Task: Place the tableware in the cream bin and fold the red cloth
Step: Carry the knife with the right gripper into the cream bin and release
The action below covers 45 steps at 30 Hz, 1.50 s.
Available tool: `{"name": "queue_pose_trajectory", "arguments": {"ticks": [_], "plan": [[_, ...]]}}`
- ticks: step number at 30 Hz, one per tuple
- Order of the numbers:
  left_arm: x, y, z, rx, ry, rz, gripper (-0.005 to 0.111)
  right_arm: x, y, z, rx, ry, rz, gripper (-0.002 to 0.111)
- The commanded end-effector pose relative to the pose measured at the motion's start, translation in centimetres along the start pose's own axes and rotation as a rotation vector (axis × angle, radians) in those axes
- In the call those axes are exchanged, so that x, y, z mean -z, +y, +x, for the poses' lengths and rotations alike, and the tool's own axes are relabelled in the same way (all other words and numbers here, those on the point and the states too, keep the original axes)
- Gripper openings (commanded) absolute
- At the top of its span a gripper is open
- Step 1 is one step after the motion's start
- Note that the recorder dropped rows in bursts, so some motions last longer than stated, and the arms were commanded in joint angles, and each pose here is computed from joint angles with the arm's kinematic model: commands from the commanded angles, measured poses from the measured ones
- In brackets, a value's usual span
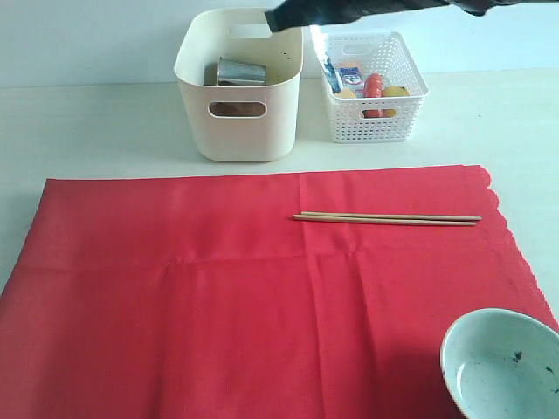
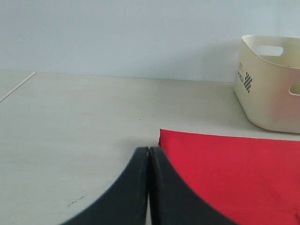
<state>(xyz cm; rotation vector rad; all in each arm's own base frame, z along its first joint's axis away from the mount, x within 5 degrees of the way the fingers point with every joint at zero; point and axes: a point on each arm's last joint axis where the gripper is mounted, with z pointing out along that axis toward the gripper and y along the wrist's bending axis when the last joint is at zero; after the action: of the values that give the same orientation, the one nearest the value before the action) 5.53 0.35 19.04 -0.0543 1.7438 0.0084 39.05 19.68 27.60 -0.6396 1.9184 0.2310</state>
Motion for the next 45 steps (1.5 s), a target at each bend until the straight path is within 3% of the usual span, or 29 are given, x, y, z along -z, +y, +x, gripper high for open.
{"name": "queue_pose_trajectory", "arguments": {"ticks": [1, 6, 11, 17, 23, 26, 31, 37, 45], "plan": [[0.0, 0.0, 0.0, -0.005, -0.009, 0.008, 0.003, -2.3, -0.9, -2.8, -0.094, -0.109, 0.027, 0.0], [0.0, 0.0, 0.0, -0.005, -0.009, 0.008, 0.003, -4.8, -1.2, -4.4, -0.213, -0.172, 0.019, 0.0], [0.0, 0.0, 0.0, -0.005, -0.009, 0.008, 0.003, -6.9, -1.2, -3.7, -0.22, -0.165, 0.019, 0.003], [0.0, 0.0, 0.0, -0.005, -0.009, 0.008, 0.003, -7.3, -1.3, -3.3, -0.224, -0.17, 0.033, 0.025], [0.0, 0.0, 0.0, -0.005, -0.009, 0.008, 0.003, -7.3, -1.3, -3.3, -0.231, -0.168, 0.031, 0.056], [0.0, 0.0, 0.0, -0.005, -0.009, 0.008, 0.003, -6.8, -0.9, -3.7, -0.234, -0.143, -0.008, 0.063], [0.0, 0.0, 0.0, -0.005, -0.009, 0.008, 0.003, -4.6, -0.3, -4.5, -0.103, -0.032, -0.119, 0.062], [0.0, 0.0, 0.0, -0.005, -0.009, 0.008, 0.003, -1.7, -0.6, -4.9, 0.02, 0.131, -0.137, 0.059], [0.0, 0.0, 0.0, -0.005, -0.009, 0.008, 0.003, 0.3, -1.3, -3.5, 0.021, 0.374, -0.069, 0.024]]}}
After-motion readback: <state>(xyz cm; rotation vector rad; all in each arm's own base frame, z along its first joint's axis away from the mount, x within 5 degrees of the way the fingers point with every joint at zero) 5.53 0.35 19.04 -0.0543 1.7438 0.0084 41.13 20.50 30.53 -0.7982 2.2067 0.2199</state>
